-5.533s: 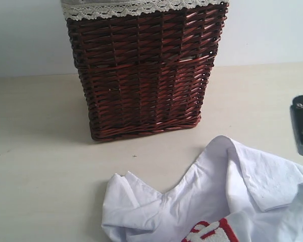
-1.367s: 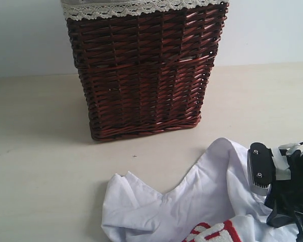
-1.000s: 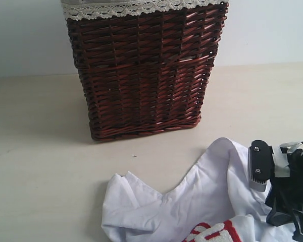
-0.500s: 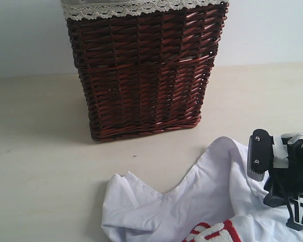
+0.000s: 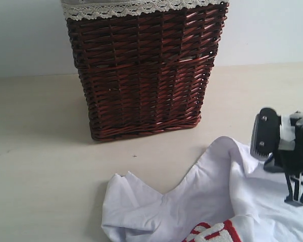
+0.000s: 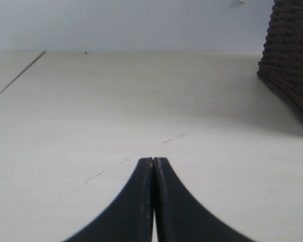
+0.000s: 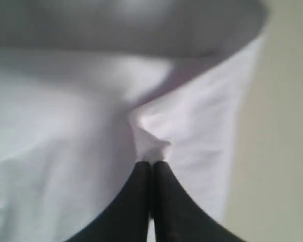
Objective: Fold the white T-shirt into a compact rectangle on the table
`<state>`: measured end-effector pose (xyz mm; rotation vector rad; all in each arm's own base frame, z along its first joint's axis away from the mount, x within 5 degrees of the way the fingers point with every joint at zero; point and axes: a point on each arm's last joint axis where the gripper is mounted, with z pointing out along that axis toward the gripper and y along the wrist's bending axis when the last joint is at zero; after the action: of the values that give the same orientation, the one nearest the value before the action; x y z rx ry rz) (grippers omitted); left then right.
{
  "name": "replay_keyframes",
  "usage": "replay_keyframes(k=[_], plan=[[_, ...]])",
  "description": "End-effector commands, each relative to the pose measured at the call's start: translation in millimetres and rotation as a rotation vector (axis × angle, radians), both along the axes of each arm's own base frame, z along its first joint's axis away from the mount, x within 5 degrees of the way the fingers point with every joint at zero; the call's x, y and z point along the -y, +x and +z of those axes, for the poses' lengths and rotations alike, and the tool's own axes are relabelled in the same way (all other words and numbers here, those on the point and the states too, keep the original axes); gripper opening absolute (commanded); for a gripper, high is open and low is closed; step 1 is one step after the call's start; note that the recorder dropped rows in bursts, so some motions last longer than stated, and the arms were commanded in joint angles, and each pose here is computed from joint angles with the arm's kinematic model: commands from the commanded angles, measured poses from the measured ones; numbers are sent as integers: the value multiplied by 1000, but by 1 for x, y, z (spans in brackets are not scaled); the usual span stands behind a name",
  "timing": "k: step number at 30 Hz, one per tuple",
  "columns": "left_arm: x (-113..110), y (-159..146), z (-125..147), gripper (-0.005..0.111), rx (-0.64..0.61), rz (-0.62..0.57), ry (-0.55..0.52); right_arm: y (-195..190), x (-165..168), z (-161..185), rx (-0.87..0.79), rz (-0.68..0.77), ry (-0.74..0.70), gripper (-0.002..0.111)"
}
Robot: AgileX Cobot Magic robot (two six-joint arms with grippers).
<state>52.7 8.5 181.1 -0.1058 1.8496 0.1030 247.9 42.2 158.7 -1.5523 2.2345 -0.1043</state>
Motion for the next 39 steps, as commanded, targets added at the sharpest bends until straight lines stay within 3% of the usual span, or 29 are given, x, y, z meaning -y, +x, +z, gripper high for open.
replay_keyframes(k=[1,5,13,16,19,22,27,30,34,36,39], plan=[[0,0,0,0,7,0,6,18,7,31,336,-58,-33,0],[0,0,0,0,7,0,6,39,15,32,521,-90,-91,0],[0,0,0,0,7,0,6,91,30,8,600,-173,-138,1],[0,0,0,0,7,0,6,109,41,3,626,-288,-121,11],[0,0,0,0,7,0,6,119,51,3,658,-449,-87,28],[0,0,0,0,7,0,6,119,54,7,665,-518,-60,43],[0,0,0,0,7,0,6,109,53,30,627,-649,67,45],[0,0,0,0,7,0,6,91,33,42,420,-545,216,34],[0,0,0,0,7,0,6,54,-7,32,25,-247,324,10],[0,0,0,0,7,0,6,39,-26,20,-62,-110,310,2],[0,0,0,0,7,0,6,27,-50,8,-95,-25,295,0]])
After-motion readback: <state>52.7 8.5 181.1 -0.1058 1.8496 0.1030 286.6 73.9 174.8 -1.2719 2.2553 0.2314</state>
